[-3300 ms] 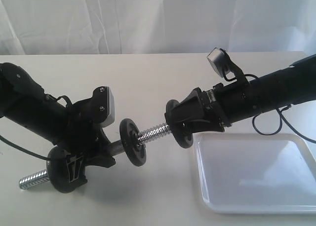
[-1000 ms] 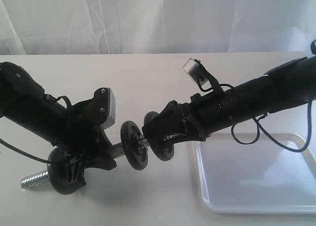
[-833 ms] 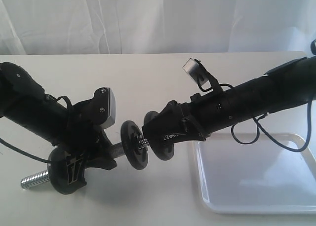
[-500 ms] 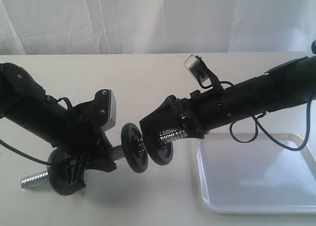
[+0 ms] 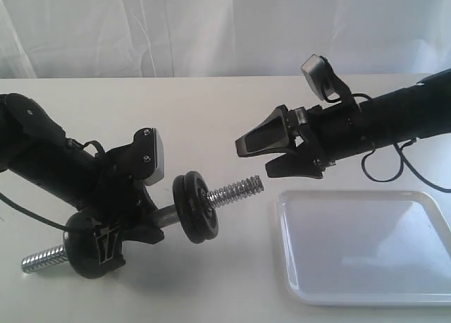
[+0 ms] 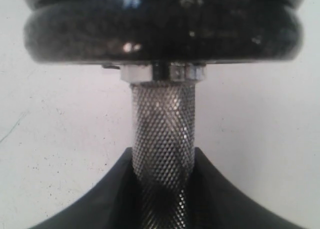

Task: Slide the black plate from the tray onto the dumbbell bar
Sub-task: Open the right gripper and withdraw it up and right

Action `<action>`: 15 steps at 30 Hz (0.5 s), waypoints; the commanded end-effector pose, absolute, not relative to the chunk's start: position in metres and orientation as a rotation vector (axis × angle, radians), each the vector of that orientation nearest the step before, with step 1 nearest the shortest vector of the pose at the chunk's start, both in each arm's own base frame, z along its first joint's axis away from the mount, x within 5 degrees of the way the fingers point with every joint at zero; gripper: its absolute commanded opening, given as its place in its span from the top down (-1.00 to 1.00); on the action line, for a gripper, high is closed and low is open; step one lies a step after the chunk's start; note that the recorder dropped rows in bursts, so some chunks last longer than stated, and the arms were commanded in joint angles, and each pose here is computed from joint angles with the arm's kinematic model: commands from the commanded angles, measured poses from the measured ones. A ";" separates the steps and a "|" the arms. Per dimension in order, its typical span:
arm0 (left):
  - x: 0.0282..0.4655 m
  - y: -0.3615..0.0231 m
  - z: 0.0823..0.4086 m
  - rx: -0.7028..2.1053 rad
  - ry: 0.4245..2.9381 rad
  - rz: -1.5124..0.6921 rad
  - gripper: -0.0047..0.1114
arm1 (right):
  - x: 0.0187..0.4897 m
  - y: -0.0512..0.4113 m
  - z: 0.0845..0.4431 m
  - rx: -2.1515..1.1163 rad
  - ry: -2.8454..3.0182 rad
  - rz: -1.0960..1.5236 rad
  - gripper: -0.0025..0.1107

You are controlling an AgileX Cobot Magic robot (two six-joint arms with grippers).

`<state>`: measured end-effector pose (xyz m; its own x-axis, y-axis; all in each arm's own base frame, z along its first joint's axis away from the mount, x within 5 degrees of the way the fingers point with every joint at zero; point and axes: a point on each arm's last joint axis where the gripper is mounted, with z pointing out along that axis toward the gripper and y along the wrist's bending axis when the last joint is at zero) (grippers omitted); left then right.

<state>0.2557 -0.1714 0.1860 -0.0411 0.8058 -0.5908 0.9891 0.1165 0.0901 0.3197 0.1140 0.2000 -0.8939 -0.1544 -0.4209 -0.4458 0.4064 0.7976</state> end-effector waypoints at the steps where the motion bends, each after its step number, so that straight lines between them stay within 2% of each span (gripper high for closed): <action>1: 0.255 -0.178 0.217 1.572 1.860 -0.583 0.92 | 0.320 0.107 0.205 -0.507 2.379 1.494 -0.88; 3: 0.255 -0.178 0.217 1.572 1.860 -0.583 0.92 | 0.319 0.108 0.207 -0.432 2.418 1.556 -0.69; 4: 0.255 -0.178 0.217 1.572 1.860 -0.583 0.92 | 0.319 0.108 0.207 -0.394 2.434 1.570 -0.48; 6: 0.255 -0.178 0.217 1.572 1.860 -0.583 0.92 | 0.319 0.107 0.206 -0.369 2.454 1.573 0.23; 7: 0.255 -0.178 0.217 1.572 1.860 -0.583 0.92 | 0.319 0.104 0.206 -0.355 2.459 1.571 0.70; 8: 0.255 -0.178 0.217 1.572 1.860 -0.583 0.92 | 0.320 0.101 0.206 -0.329 2.463 1.571 0.94; 15: 0.254 -0.179 0.217 1.578 1.861 -0.597 0.92 | 0.333 0.073 0.212 -0.215 2.414 1.538 0.96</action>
